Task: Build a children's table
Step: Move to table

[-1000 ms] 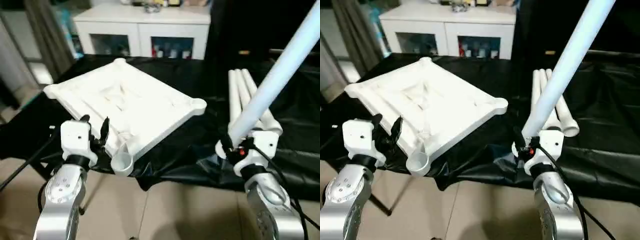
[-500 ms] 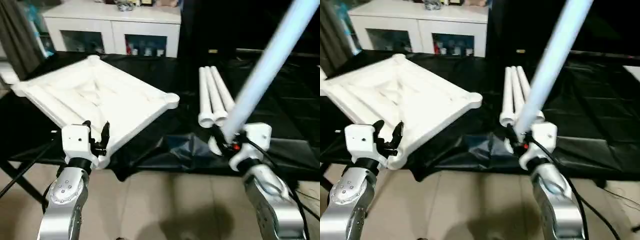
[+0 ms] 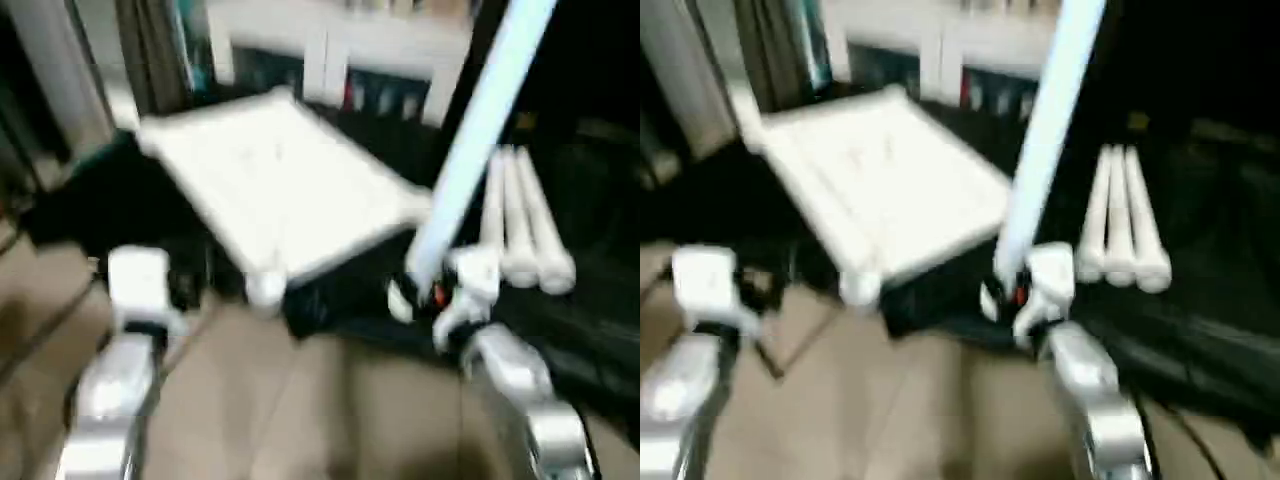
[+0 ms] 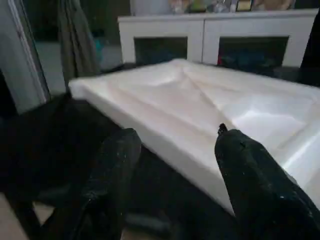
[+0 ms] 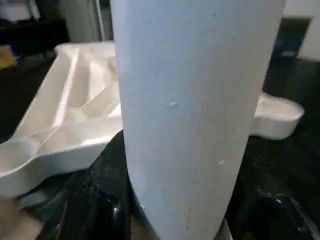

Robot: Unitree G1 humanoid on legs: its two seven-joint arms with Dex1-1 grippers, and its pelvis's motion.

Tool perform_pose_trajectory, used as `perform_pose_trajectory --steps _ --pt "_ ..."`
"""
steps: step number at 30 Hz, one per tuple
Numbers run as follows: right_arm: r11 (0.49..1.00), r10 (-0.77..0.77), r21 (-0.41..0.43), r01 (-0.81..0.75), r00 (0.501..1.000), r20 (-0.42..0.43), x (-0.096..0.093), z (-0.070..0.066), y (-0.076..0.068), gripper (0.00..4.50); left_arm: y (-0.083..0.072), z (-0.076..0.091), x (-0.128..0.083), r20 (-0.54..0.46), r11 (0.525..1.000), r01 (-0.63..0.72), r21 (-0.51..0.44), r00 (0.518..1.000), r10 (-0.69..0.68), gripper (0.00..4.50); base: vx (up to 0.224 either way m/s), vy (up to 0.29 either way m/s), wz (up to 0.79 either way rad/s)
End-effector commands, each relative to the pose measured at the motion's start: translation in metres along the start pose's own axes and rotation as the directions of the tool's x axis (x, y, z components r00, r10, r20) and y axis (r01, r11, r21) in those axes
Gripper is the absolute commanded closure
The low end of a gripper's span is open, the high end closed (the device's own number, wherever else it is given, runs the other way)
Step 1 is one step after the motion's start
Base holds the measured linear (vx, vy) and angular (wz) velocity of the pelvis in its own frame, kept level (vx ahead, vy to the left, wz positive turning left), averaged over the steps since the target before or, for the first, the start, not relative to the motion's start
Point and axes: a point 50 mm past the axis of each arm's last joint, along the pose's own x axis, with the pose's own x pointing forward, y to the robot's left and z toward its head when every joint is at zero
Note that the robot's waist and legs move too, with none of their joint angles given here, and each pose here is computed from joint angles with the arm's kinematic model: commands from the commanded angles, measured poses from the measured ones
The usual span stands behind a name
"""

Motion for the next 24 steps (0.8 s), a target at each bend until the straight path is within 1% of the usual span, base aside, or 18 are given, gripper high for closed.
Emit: perform_pose_trajectory --steps 1,4,6,10,16,18,24 --pt "0.998 -0.056 -0.010 0.056 0.998 0.004 -0.005 0.002 -0.011 2.58 -0.011 0.001 0.003 -0.002 0.998 0.051 -0.024 0.999 -0.051 1.64 0.091 -0.047 0.05" --pt "0.996 -0.088 -0.010 0.088 0.996 0.017 -0.007 0.004 -0.015 2.58 -0.013 0.001 0.004 -0.005 0.998 0.064 -0.026 0.998 -0.064 1.64 0.124 -0.048 0.07" --pt "0.992 -0.123 0.001 0.123 0.992 0.042 -0.008 0.008 -0.019 2.58 -0.016 0.000 0.005 -0.007 0.995 0.092 -0.031 0.996 -0.092 1.64 0.136 -0.004 0.09" --pt "0.987 -0.157 0.018 0.157 0.986 0.058 -0.009 0.013 -0.025 2.58 -0.021 0.001 0.008 -0.002 0.992 0.122 -0.030 0.993 -0.122 1.64 0.159 0.049 0.04" --pt "0.988 -0.155 0.006 0.155 0.986 0.067 -0.008 0.016 -0.026 2.58 -0.024 0.003 0.012 0.005 0.990 0.140 -0.028 0.990 -0.140 1.64 0.160 -0.026 -0.40" --pt "0.988 -0.157 0.003 0.157 0.985 0.075 -0.006 0.018 -0.026 2.58 -0.026 0.004 0.014 0.011 0.988 0.149 -0.035 0.989 -0.148 1.64 0.144 -0.023 -0.14" --pt "0.988 -0.155 0.002 0.156 0.985 0.077 -0.005 0.019 -0.026 2.58 -0.029 0.002 0.013 0.006 0.986 0.161 -0.032 0.987 -0.161 1.64 0.181 0.022 -0.08"
